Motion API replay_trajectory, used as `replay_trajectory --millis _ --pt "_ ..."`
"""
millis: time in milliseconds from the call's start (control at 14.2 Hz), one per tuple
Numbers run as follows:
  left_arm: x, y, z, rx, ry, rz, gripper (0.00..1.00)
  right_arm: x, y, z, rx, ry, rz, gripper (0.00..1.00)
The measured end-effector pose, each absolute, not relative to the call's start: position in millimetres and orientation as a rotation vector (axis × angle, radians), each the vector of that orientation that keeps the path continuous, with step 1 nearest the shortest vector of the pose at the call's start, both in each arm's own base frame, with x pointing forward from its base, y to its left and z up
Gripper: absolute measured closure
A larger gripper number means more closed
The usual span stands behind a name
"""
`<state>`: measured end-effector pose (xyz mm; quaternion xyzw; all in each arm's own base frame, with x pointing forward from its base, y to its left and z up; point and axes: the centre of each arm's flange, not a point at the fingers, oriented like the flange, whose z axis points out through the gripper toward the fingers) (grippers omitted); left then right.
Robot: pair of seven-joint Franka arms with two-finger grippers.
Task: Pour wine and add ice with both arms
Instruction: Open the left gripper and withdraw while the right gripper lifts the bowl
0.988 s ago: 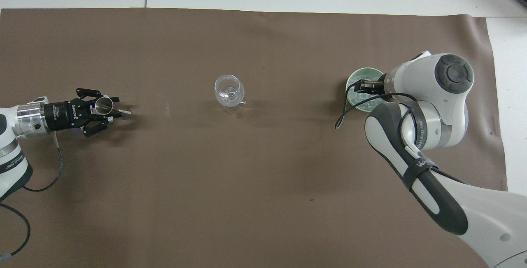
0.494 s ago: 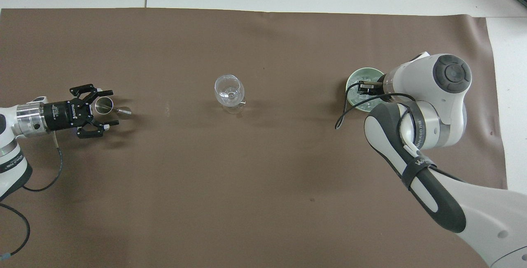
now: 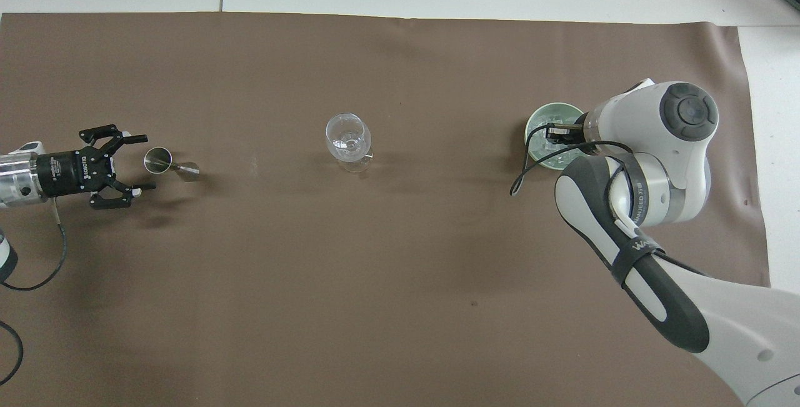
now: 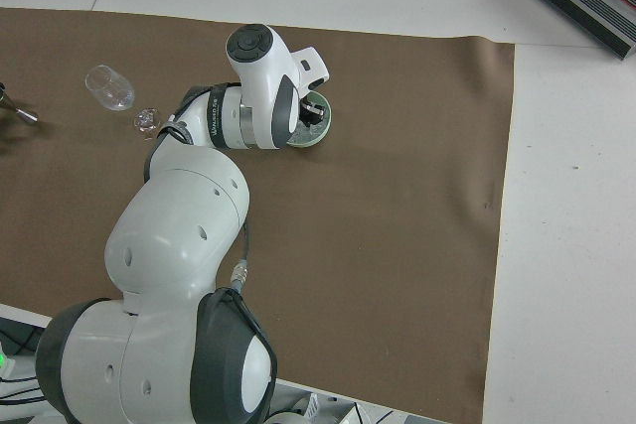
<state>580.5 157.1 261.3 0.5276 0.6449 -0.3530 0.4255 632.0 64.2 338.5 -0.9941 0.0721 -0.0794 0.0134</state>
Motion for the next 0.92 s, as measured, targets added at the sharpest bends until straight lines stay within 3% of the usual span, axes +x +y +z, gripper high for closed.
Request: replay_trajectory --millis 212,494,706,917 --pt "592 171 284 1.458 1.594 -0.818 0.0 633 61 340 -3.096 0.233 -0.252 0.74" --pt "614 170 358 1.688 1.526 -0.64 0.0 642 61 358 -3.095 0.224 -0.268 0.74" --pt "615 171 404 1.832 1.445 -0.494 0.0 650 75 399 -3.087 0.186 -0.296 0.74" --pt "613 171 434 1.941 1.339 -0.373 0.0 641 128 454 -3.061 0.055 -0.329 0.74"
